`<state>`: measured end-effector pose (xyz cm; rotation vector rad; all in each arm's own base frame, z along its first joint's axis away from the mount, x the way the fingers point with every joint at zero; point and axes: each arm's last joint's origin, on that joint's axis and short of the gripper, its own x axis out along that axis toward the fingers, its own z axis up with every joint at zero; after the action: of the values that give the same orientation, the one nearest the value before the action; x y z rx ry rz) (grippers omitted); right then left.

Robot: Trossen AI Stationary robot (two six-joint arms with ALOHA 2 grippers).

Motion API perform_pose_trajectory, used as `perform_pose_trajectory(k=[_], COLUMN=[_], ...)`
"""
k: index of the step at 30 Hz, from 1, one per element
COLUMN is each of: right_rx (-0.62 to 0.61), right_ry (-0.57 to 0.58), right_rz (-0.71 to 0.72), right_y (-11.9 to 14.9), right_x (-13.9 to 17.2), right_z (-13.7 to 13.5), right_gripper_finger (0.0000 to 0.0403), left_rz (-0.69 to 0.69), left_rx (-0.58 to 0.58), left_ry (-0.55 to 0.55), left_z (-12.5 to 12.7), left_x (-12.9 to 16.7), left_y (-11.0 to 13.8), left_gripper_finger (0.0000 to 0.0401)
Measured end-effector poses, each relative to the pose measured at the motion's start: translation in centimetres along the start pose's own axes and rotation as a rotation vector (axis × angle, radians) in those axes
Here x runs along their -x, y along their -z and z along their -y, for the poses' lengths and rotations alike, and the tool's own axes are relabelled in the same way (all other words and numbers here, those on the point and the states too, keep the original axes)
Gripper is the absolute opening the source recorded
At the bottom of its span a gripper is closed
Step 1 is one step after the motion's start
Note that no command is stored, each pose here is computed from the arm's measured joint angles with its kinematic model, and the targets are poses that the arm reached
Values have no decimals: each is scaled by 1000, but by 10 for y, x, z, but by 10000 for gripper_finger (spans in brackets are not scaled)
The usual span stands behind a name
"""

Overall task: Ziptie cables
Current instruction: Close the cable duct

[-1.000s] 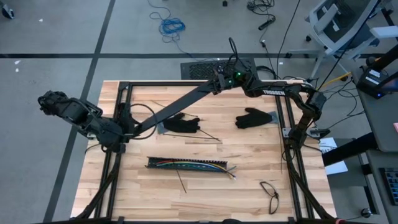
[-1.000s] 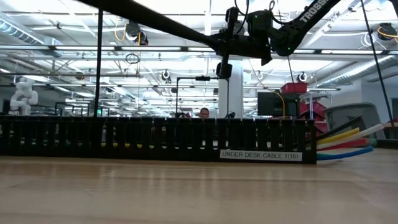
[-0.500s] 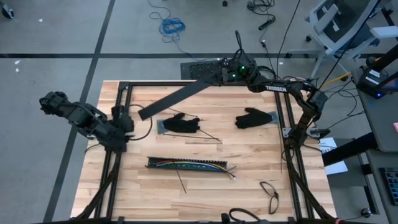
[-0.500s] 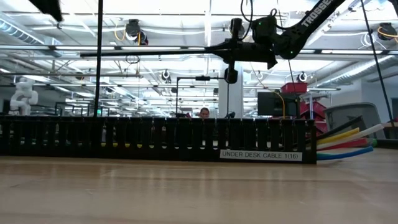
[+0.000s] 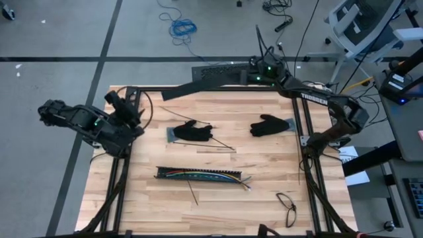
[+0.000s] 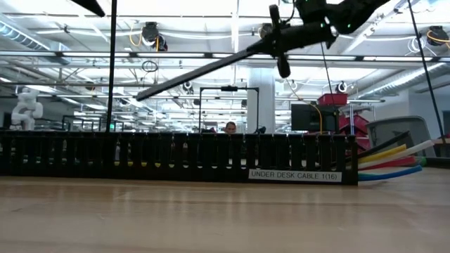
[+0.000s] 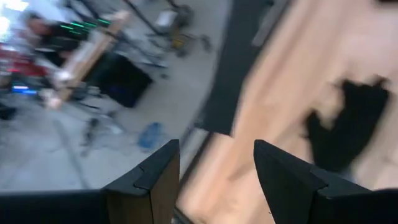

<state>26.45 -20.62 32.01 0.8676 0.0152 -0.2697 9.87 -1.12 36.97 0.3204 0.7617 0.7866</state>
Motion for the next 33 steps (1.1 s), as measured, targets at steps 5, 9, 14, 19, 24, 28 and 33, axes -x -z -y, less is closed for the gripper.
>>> perform_pose_trajectory(k=[5,9,14,19,24,28,33], right_rx=[-39,-59,-32,-27,-22,-32,-161], right_ry=[76,190,196,193,274,370,385], right_rz=[74,57,87,56,54,2,28], right_y=[13,40,58,84,116,139,168], right_x=[0,-8,-14,-18,-17,-13,-8], right_z=[-24,-37,-57,-77,-97,-97,-79], right_gripper_finger=[1,1,1,0,0,0,0], left_rz=[52,73,-16,-86,-54,-49,-69], left_rx=[59,73,-84,-190,-181,-206,-233], left_ry=[-130,-125,69,194,204,261,262], left_z=[2,13,32,31,14,5,1], left_x=[-9,-21,-45,-66,-75,-80,-88], left_y=[0,12,31,27,15,13,13], left_gripper_finger=[202,202,202,202,202,202,202])
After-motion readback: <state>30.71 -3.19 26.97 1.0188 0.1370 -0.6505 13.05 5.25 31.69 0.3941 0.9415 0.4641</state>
